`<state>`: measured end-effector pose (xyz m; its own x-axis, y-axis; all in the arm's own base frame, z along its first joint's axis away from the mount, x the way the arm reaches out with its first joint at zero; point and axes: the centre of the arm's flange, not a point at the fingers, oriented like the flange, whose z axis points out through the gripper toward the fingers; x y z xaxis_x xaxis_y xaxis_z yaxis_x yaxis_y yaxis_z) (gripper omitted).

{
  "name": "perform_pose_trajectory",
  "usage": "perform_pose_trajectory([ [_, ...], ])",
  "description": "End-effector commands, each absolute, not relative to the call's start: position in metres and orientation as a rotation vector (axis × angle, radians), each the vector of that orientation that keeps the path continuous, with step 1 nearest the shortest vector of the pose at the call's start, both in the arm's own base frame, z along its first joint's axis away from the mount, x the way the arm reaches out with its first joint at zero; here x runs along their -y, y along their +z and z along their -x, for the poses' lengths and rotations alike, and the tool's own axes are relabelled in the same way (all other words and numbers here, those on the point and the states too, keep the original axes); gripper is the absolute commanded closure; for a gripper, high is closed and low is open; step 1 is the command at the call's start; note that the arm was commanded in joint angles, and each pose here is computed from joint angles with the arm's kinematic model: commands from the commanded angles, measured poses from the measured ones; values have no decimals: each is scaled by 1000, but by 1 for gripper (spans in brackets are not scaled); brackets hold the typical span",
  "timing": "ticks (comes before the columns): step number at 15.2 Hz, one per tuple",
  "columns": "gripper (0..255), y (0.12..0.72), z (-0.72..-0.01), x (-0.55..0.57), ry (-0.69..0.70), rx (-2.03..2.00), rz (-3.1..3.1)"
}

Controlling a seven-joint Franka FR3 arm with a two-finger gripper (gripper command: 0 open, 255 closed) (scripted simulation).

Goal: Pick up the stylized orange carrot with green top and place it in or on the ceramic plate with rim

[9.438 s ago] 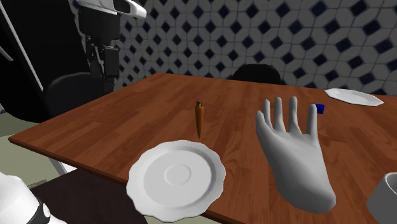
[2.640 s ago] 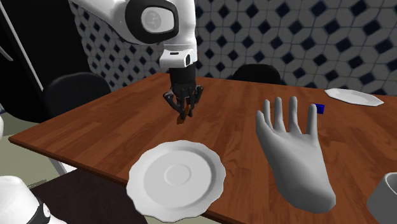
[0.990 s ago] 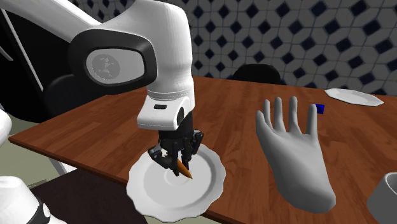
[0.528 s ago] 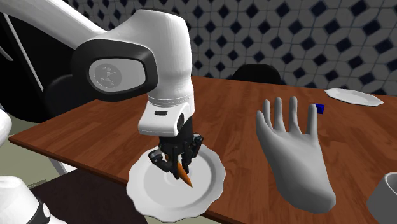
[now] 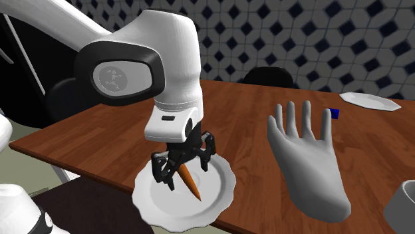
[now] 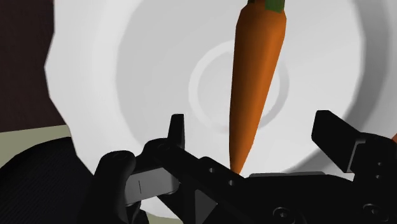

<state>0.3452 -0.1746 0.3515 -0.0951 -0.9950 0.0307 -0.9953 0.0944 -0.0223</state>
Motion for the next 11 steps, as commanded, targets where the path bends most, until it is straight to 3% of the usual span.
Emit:
perform_pose_trajectory([
  [1, 0, 365, -345, 174, 58, 2318, -2108],
  [4, 0, 401, -344, 173, 58, 2318, -2108],
  [11, 0, 401, -344, 173, 58, 2318, -2108],
])
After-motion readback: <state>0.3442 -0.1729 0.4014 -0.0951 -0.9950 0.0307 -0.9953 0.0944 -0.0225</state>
